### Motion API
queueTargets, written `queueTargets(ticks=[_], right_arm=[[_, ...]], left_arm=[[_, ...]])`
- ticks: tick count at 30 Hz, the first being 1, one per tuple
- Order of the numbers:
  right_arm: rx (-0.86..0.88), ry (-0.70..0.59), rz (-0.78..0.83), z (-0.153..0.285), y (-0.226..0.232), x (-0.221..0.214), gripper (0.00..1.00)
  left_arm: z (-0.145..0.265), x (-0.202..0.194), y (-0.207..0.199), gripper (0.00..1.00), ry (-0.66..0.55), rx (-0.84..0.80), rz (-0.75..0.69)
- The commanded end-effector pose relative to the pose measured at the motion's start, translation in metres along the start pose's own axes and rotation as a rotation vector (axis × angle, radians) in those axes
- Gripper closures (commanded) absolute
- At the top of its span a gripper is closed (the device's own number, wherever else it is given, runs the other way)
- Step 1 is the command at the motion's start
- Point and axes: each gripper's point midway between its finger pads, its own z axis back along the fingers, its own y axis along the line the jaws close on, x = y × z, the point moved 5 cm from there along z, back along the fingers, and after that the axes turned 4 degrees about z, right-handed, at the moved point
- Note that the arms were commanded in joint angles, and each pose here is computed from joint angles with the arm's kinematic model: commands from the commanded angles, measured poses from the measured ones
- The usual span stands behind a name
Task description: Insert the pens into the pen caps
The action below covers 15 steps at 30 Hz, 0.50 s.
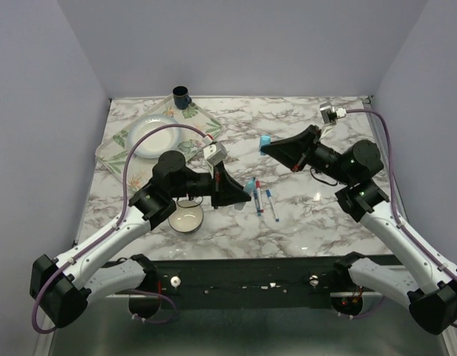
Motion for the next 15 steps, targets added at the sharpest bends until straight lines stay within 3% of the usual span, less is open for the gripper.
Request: queueTargets(ticks=[1, 15], right_arm=[[0.200, -0.038, 0.005, -0.007, 0.037, -0.009, 0.99], [0.276, -0.073, -0.087, -0.007, 0.046, -0.041, 0.99]], left_arm=[[0.003, 0.007, -0.029, 1.00, -0.008, -0.185, -0.016], [0.012, 0.012, -0.035, 1.00, -0.069, -0.157, -0.071]])
